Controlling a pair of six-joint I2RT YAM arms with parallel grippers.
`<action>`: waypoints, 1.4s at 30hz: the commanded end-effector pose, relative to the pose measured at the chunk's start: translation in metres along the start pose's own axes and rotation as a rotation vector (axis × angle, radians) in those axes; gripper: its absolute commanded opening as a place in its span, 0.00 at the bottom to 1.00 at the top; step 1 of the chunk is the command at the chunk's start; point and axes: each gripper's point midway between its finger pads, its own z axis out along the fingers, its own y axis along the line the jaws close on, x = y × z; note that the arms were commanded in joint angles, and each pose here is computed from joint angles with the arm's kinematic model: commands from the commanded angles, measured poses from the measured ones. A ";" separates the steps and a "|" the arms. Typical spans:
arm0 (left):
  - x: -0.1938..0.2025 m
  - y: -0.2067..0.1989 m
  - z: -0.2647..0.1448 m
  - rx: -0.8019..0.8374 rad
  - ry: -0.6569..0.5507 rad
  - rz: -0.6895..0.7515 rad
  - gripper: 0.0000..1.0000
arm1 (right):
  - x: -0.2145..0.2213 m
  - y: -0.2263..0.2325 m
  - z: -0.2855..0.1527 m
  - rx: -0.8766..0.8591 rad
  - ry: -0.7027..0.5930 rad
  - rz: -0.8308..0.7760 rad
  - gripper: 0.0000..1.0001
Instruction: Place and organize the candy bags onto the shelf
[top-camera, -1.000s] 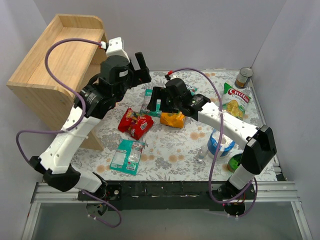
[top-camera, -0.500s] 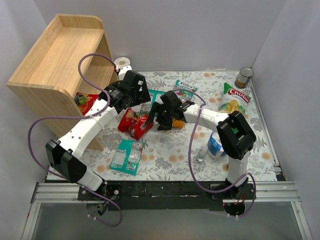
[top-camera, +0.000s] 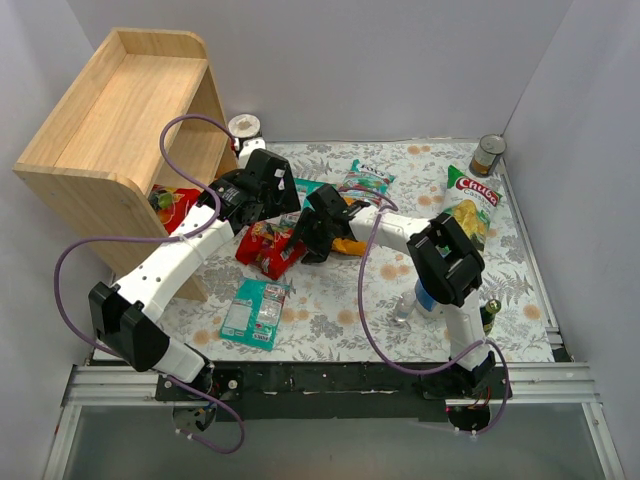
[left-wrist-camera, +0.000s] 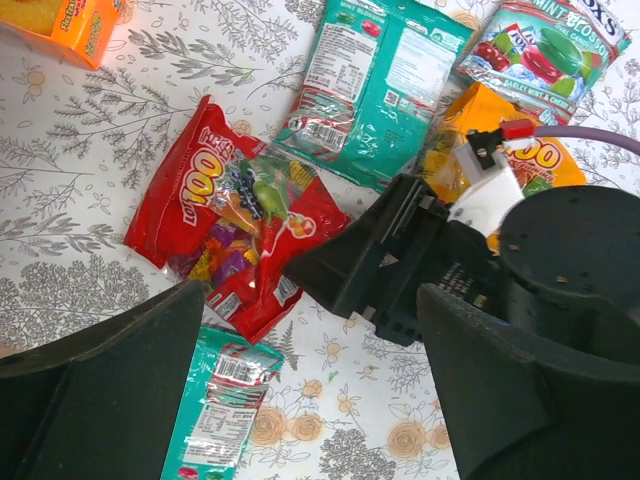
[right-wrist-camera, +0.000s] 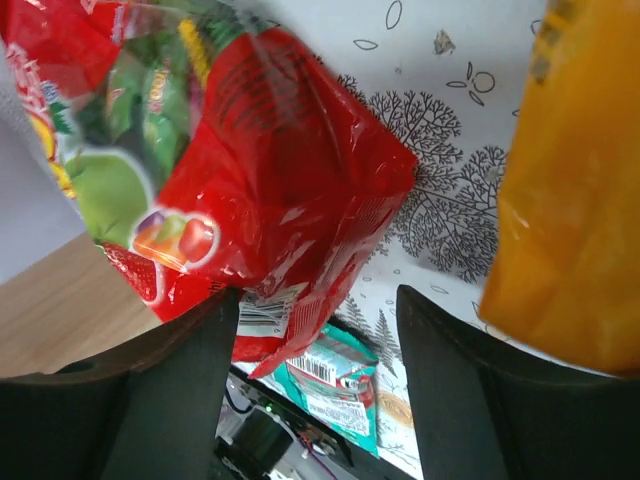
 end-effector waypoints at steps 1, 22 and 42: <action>-0.013 -0.003 -0.015 0.056 -0.042 -0.015 0.89 | -0.004 0.005 0.004 0.041 -0.055 0.051 0.66; -0.009 -0.002 -0.011 0.070 -0.030 0.007 0.95 | 0.009 -0.056 -0.009 0.196 -0.044 -0.042 0.10; 0.072 0.033 0.050 -0.062 0.114 0.089 0.92 | -0.013 -0.138 -0.038 0.360 -0.104 -0.101 0.35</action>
